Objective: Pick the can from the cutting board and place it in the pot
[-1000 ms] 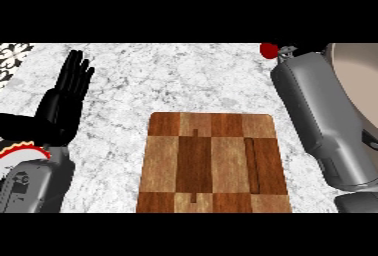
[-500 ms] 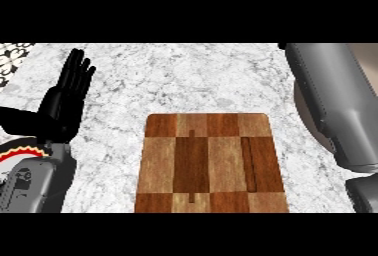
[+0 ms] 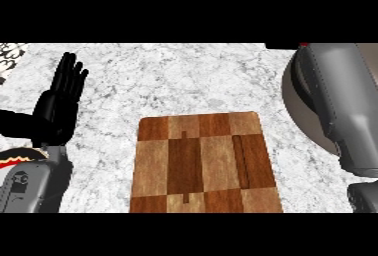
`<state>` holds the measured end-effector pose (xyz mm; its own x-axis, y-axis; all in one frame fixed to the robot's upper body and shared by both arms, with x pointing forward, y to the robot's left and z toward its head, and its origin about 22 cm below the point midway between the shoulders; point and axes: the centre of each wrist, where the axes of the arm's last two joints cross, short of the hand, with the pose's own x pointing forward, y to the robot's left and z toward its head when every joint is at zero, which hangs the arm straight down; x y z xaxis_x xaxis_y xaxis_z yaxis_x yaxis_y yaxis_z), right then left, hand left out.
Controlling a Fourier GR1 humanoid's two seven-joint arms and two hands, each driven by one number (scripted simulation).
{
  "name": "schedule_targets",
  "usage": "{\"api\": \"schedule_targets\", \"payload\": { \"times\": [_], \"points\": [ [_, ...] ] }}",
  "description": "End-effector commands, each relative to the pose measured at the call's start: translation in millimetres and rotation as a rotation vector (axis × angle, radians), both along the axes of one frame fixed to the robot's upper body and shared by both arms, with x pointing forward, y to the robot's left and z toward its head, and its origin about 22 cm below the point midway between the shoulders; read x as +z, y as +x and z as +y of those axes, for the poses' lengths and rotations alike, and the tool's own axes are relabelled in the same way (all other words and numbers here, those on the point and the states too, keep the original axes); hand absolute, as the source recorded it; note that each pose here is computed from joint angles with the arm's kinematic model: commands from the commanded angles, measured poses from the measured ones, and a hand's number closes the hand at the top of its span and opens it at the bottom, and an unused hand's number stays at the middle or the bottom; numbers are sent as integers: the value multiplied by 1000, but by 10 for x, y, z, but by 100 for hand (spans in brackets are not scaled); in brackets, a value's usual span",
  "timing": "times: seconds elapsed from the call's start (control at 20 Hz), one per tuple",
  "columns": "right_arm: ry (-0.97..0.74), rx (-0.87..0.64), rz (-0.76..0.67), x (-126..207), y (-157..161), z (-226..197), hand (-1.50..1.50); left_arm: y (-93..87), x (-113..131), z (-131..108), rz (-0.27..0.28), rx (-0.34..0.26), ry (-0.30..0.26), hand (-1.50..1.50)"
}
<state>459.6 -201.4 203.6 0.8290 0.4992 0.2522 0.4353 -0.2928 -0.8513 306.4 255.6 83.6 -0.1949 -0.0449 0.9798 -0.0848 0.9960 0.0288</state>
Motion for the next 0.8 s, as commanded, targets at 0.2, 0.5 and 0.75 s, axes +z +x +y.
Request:
{"api": "schedule_targets", "payload": {
  "times": [0.2,0.5,0.75],
  "points": [
    [110,-146,-92,-516,-270,-617,150,-153,-197,167,24,19,1,0],
    [104,-146,-76,-637,-507,-977,150,-64,-45,101,0,30,-2,0],
    [150,-177,-30,-983,-638,-1337,150,-58,28,147,9,3,7,0]
  ]
}}
